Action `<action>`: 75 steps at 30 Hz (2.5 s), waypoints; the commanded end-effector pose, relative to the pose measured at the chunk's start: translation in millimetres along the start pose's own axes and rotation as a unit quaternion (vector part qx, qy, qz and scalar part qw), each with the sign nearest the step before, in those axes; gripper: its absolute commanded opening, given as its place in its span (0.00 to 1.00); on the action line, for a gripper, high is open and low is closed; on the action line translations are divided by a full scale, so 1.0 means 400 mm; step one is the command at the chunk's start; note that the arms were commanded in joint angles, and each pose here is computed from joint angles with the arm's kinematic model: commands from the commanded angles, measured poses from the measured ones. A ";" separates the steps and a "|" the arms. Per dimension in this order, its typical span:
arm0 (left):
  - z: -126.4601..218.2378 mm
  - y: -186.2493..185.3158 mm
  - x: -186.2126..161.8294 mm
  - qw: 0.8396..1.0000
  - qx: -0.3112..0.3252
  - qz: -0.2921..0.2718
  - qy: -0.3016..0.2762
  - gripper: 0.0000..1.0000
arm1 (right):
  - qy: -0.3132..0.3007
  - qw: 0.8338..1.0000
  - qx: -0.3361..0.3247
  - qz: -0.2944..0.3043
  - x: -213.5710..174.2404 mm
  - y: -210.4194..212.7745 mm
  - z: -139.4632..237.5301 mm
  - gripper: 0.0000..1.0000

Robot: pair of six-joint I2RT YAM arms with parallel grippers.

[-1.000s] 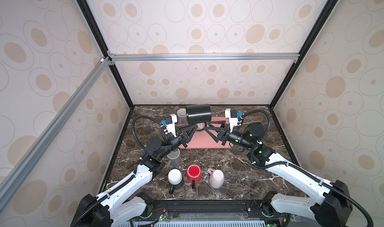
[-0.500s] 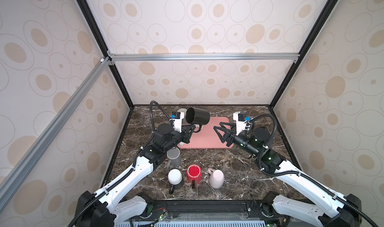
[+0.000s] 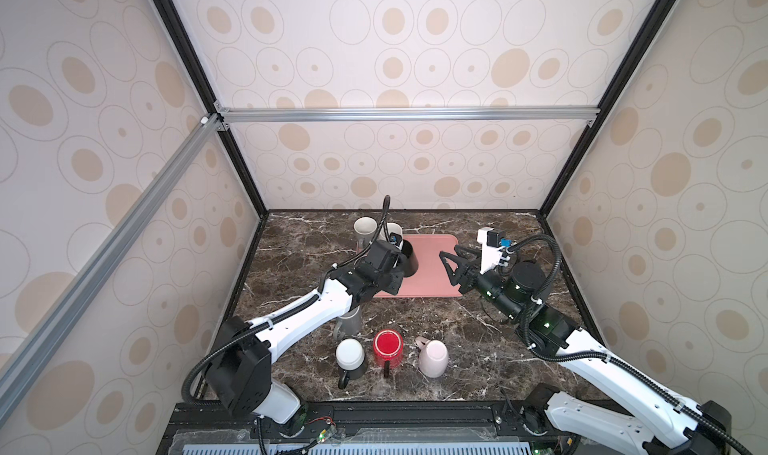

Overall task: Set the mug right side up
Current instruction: 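Lower the black mug onto the pink tray beside the red-lined mug with the left gripper, then open the left gripper and lift away from the black mug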

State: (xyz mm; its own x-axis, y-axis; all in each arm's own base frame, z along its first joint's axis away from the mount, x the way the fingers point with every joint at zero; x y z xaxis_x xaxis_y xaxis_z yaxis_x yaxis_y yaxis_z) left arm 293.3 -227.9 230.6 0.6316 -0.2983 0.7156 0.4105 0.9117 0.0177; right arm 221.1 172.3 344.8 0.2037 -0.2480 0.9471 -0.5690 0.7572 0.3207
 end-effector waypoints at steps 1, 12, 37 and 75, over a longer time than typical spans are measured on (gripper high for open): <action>0.024 0.006 0.086 0.999 0.021 0.010 -0.049 0.00 | 0.001 1.000 -0.027 0.011 -0.009 -0.014 0.014 0.55; -0.076 -0.005 0.056 0.999 0.023 0.013 -0.020 0.00 | 0.002 0.999 -0.041 0.021 -0.013 -0.022 0.032 0.56; -0.171 0.045 -0.028 0.998 0.053 0.029 0.037 0.00 | 0.007 0.998 -0.055 0.016 -0.024 -0.036 0.029 0.57; 0.014 0.060 0.034 0.992 0.006 0.088 -0.092 0.55 | 0.070 0.997 -0.033 0.002 -0.062 -0.029 -0.006 0.67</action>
State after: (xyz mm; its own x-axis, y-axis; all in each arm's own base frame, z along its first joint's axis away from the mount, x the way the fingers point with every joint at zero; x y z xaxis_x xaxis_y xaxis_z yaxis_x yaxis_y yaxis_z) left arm 311.2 -209.8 217.6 0.6226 -0.1557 0.7669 0.2897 0.9563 -0.0410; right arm 223.7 167.5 314.6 0.2845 -0.1730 0.9429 -0.4969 0.8146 0.2994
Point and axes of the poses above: each gripper's point midway between its finger pads, its own z axis back along the fingers, its own y axis along the line the jaws close on, x = y × z, the point moved 8 cm from there along z, back along the fingers
